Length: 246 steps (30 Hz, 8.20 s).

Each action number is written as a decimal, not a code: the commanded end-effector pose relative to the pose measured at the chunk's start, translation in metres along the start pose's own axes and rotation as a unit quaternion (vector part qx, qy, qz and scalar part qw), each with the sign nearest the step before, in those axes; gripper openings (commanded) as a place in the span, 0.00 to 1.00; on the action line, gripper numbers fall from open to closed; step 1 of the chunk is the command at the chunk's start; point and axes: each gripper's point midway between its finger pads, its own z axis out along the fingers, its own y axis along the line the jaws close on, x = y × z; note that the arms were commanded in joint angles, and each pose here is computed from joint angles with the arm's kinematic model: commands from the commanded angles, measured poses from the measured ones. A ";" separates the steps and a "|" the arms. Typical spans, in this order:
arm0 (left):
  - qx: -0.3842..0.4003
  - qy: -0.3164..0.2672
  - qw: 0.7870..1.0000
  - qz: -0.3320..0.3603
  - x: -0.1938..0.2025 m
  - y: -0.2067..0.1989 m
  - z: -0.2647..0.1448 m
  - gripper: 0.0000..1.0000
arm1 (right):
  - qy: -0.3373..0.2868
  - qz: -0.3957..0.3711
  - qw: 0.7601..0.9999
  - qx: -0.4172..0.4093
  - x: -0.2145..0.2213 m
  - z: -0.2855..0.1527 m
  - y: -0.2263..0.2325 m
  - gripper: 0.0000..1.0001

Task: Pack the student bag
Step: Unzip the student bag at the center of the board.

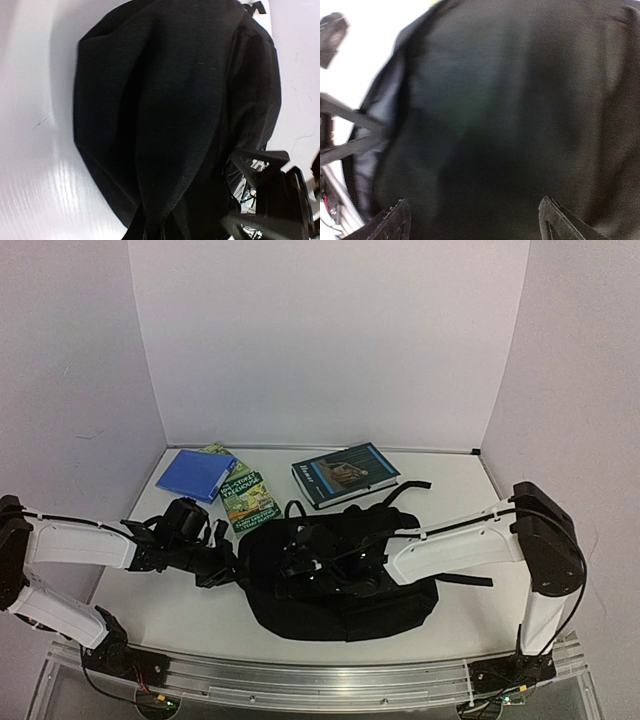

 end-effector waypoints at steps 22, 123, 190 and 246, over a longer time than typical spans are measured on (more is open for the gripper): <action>-0.091 0.032 0.994 -0.057 0.022 0.054 0.012 0.02 | -0.027 -0.090 0.994 0.052 0.003 0.075 0.041 0.86; -0.124 -0.024 0.992 -0.025 -0.017 0.071 0.009 0.00 | 0.051 -0.104 0.974 0.193 0.022 0.127 -0.081 0.78; -0.100 -0.089 0.991 0.012 -0.057 0.050 -0.024 0.00 | -0.102 0.056 0.991 0.059 -0.134 -0.096 -0.088 0.00; -0.127 -0.118 0.979 0.108 -0.062 -0.043 -0.004 0.87 | -0.081 0.139 0.987 -0.028 -0.083 -0.101 -0.157 0.81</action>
